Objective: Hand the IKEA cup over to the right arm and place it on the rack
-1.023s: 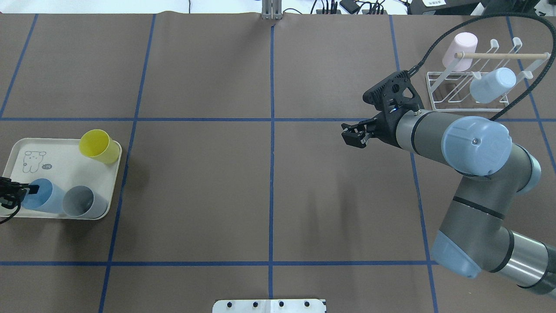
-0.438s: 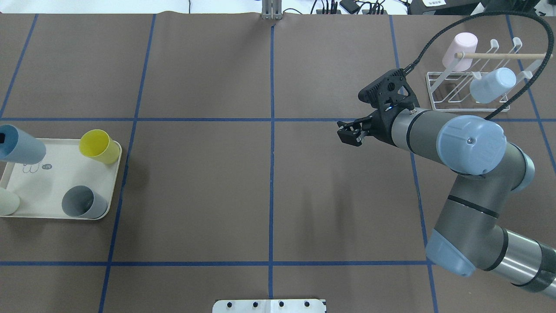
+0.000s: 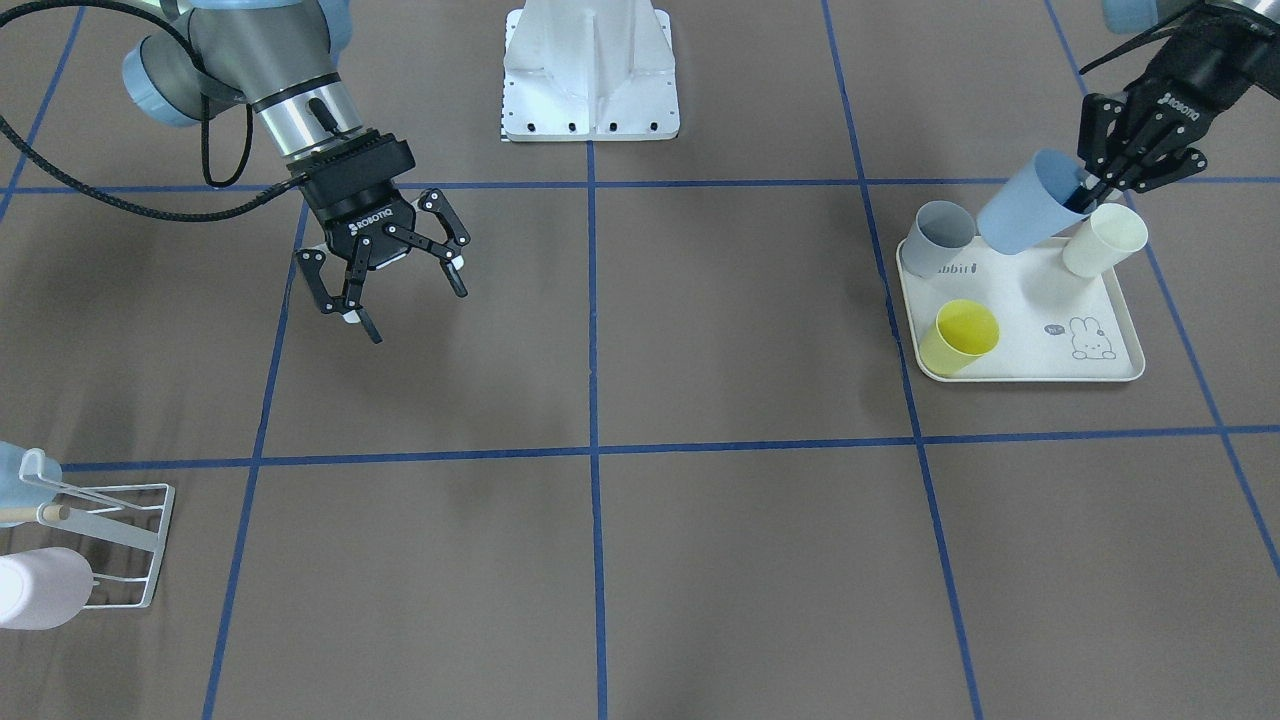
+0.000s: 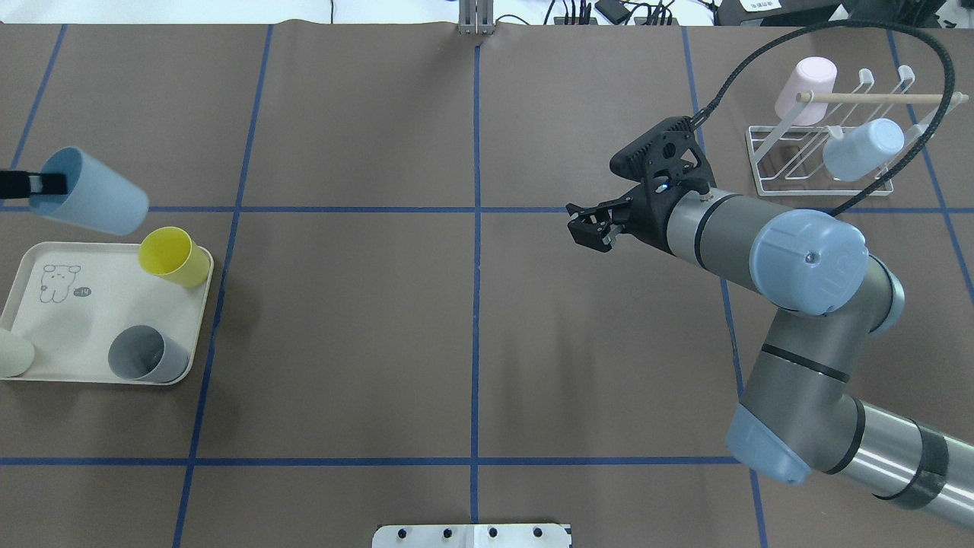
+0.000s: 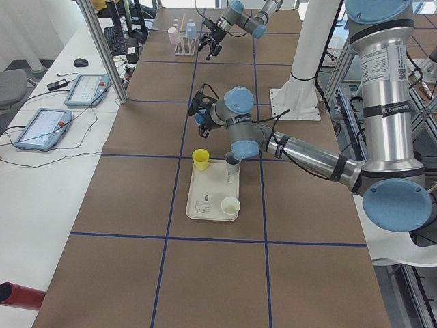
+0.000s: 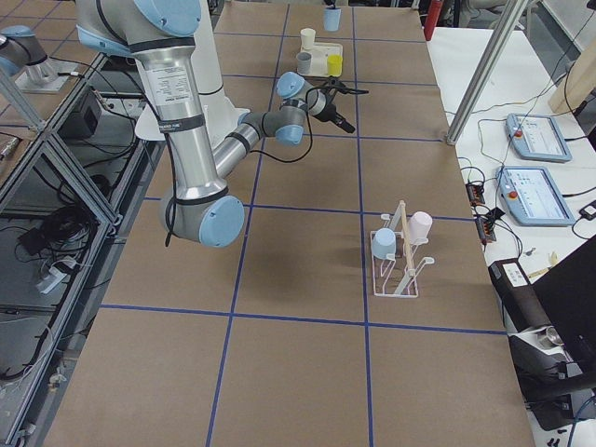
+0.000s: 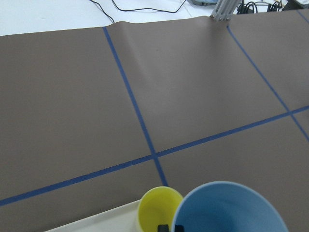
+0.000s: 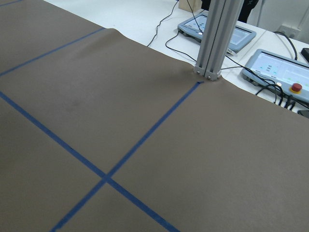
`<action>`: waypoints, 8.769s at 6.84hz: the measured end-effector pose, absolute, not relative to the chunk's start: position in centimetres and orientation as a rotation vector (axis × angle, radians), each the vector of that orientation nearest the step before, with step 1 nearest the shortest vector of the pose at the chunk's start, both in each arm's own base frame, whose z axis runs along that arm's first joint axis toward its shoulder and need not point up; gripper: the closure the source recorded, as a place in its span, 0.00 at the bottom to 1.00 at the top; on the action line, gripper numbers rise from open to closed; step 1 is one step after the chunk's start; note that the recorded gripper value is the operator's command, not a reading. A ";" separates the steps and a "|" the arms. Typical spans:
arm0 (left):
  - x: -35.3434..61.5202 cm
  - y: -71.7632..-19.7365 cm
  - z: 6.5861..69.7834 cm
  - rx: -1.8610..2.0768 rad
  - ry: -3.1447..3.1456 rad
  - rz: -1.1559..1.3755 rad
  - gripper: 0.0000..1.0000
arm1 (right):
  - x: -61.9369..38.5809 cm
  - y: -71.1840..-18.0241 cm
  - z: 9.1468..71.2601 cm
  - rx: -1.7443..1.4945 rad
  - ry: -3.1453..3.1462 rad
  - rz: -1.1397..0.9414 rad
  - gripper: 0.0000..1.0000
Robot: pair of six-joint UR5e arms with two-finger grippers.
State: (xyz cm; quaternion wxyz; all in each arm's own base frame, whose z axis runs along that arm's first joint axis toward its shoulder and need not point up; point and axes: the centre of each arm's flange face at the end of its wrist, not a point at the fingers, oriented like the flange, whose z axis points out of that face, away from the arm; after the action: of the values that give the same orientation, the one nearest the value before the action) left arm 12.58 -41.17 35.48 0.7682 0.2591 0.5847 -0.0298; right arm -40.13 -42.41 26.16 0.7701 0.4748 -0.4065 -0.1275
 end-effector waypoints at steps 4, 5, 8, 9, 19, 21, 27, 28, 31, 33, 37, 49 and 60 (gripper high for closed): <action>23.8 -40.5 18.9 0.172 1.678 -0.233 1.00 | -42.0 -39.7 25.1 1.281 -0.946 -0.460 0.04; 27.3 -39.3 16.4 0.109 1.737 -0.277 1.00 | -42.3 -38.8 24.4 1.326 -0.975 -0.477 0.04; 34.6 -37.4 13.4 0.040 1.798 -0.363 1.00 | -42.8 -36.2 22.9 1.461 -1.038 -0.502 0.03; 35.8 -38.1 13.6 0.044 1.786 -0.391 1.00 | -42.9 -35.5 22.7 1.493 -1.043 -0.503 0.02; 39.6 -38.9 14.6 0.036 1.741 -0.404 1.00 | -43.2 -33.8 21.8 1.562 -1.053 -0.513 0.02; 40.2 -38.3 14.6 0.024 1.740 -0.394 1.00 | -43.2 -33.7 21.7 1.563 -1.055 -0.512 0.02; 41.7 -37.9 15.3 0.006 1.719 -0.386 1.00 | -43.5 -33.1 21.5 1.561 -1.068 -0.518 0.34; 41.8 -37.9 15.4 0.007 1.718 -0.387 1.00 | -43.6 -33.1 21.4 1.561 -1.070 -0.519 0.44; 41.8 -37.9 15.1 0.040 1.721 -0.361 0.00 | -43.5 -33.1 21.4 1.562 -1.068 -0.512 0.69; 40.9 -38.3 14.9 0.112 1.722 -0.321 0.00 | -43.4 -33.3 21.6 1.564 -1.056 -0.505 0.89; 38.3 -39.9 18.3 0.254 1.639 -0.266 0.00 | -41.5 -39.2 23.6 1.451 -0.811 -0.531 1.00; 37.3 -39.2 20.7 0.320 1.588 -0.211 0.00 | -15.4 -62.8 40.0 0.671 0.570 -1.508 1.00; 37.5 -39.1 20.7 0.319 1.588 -0.213 0.00 | -19.3 -64.4 47.7 0.468 0.633 -1.640 1.00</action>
State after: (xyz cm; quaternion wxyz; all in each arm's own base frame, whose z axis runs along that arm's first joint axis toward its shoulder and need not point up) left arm 37.49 -39.07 20.69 0.6845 0.1424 0.7086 -0.0953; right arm -19.31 -64.36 47.72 0.6141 0.2029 0.2746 -0.7115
